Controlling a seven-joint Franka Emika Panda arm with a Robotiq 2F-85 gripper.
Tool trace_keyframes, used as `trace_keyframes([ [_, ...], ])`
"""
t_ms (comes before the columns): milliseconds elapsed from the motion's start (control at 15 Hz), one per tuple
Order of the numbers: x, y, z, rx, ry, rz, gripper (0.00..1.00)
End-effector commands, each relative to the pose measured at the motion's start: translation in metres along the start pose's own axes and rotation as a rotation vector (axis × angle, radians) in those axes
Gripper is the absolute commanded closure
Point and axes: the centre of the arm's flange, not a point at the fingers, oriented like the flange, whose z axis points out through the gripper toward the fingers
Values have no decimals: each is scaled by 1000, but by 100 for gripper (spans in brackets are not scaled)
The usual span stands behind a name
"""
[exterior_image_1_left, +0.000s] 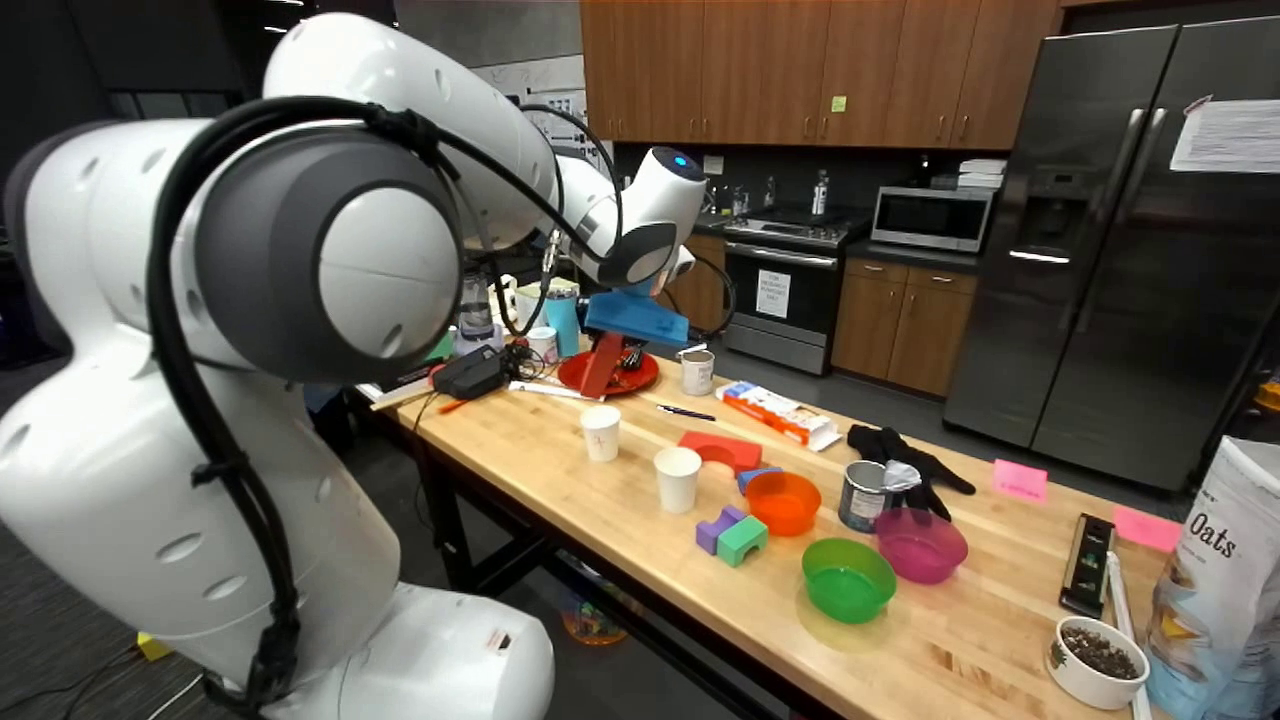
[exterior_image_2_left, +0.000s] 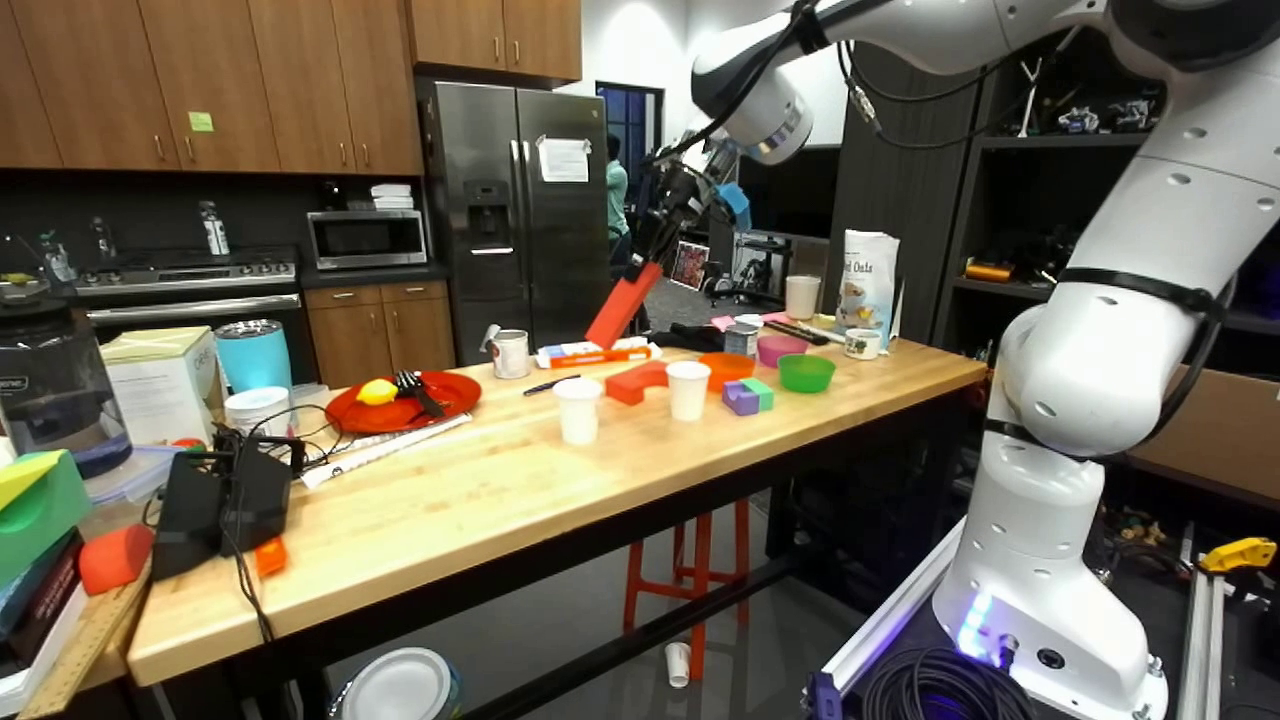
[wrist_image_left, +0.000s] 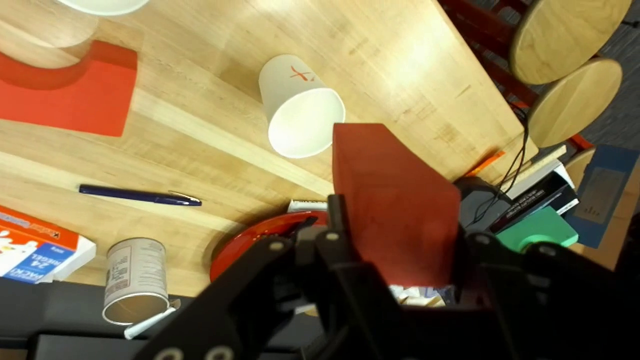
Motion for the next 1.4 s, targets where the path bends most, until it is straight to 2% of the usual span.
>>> trace_keyframes([
  [0,17,15,9,35,-20,-28,84],
  [267,30,21,21,52,-36,-68,84],
  [1333,50,45,54,72,-112,-39,84],
])
